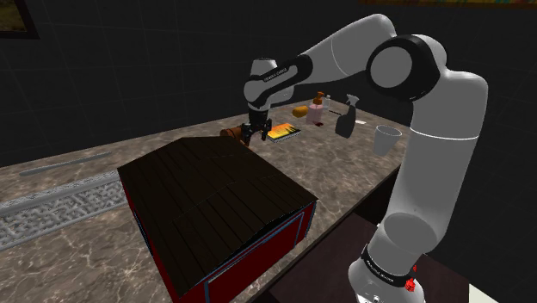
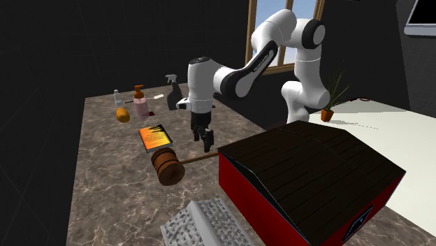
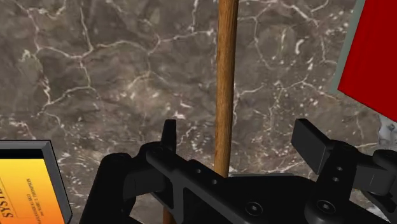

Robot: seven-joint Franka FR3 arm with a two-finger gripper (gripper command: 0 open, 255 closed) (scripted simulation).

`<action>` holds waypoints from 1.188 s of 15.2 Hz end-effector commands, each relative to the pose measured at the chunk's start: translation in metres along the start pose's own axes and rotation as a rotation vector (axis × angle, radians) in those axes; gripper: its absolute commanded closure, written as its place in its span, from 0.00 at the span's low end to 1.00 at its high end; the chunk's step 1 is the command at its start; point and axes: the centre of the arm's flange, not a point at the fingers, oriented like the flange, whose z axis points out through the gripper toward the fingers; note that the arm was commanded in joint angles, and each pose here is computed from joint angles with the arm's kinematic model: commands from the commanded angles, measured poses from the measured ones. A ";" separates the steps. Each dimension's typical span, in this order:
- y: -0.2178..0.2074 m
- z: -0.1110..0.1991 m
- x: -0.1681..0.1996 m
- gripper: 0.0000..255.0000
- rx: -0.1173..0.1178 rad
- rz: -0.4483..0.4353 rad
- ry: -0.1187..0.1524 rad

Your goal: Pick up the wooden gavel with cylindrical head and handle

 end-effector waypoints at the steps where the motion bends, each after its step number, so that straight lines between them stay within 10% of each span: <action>1: 0.000 0.015 0.016 0.00 0.010 0.007 -0.003; 10: 0.000 0.055 0.014 0.00 0.010 0.007 -0.003; 11: 0.000 0.055 0.014 1.00 0.010 0.007 -0.003; 18: 0.000 0.055 0.014 1.00 0.010 0.007 -0.003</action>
